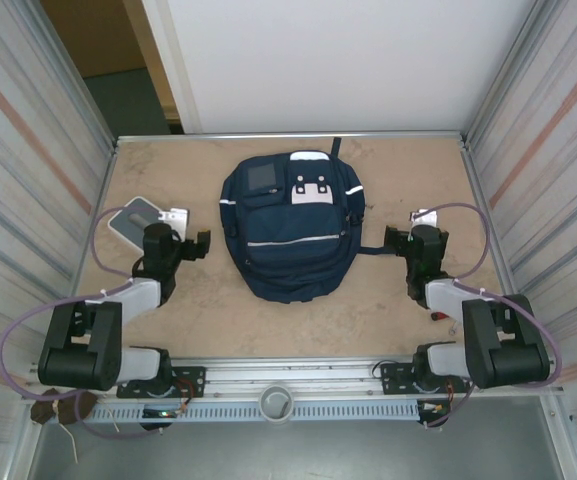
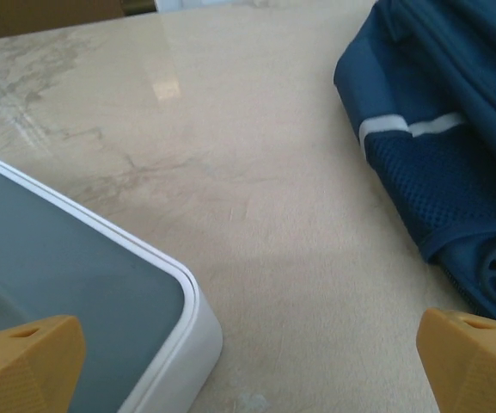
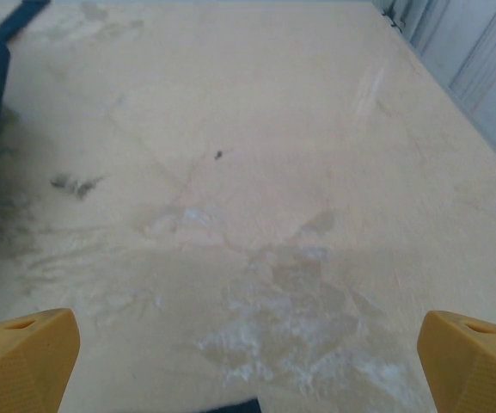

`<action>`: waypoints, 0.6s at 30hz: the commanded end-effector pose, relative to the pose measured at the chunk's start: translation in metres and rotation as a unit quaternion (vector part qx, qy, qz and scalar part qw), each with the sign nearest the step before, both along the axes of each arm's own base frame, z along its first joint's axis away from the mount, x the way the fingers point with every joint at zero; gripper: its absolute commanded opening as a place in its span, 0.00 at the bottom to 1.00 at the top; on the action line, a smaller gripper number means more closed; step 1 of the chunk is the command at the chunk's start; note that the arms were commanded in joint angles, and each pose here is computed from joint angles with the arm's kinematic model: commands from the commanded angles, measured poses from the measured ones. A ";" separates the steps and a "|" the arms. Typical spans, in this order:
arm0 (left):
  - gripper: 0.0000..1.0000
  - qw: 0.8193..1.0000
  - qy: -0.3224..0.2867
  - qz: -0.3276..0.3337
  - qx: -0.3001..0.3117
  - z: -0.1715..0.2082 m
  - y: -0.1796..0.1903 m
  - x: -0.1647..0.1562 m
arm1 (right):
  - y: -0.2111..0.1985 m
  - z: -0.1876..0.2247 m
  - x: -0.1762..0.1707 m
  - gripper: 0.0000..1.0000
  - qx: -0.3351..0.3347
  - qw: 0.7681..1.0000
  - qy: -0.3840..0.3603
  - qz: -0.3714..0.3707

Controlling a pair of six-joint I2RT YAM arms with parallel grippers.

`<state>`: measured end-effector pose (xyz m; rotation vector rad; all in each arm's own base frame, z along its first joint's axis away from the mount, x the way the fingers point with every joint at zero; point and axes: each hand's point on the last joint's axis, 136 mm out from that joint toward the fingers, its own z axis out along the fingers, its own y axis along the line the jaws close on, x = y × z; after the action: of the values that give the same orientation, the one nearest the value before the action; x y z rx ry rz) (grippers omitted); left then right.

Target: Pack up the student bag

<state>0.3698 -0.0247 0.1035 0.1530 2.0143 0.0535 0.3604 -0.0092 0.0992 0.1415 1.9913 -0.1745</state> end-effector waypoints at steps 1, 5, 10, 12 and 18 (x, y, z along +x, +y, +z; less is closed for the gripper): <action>0.99 0.998 -0.046 -0.026 -0.022 0.018 -0.001 0.006 | 0.007 0.016 0.014 0.99 0.003 0.998 -0.045 0.037; 0.99 0.997 -0.051 -0.032 -0.038 0.004 0.003 0.014 | -0.002 0.003 0.019 0.99 0.025 0.998 -0.054 0.037; 0.99 0.999 -0.018 -0.023 -0.042 -0.013 0.006 0.025 | -0.002 -0.014 0.028 0.99 0.036 0.998 -0.030 0.047; 0.99 0.999 -0.030 -0.017 -0.041 -0.012 0.008 0.028 | -0.006 -0.016 0.034 0.99 0.046 0.998 -0.020 0.040; 0.99 0.999 -0.024 -0.017 -0.040 -0.012 0.008 0.026 | -0.010 -0.016 0.035 0.99 0.063 0.997 -0.015 0.038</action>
<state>0.3920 -0.0172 0.0856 0.1420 1.9779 -0.0365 0.3905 -0.0245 0.0780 0.1464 1.9840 -0.0421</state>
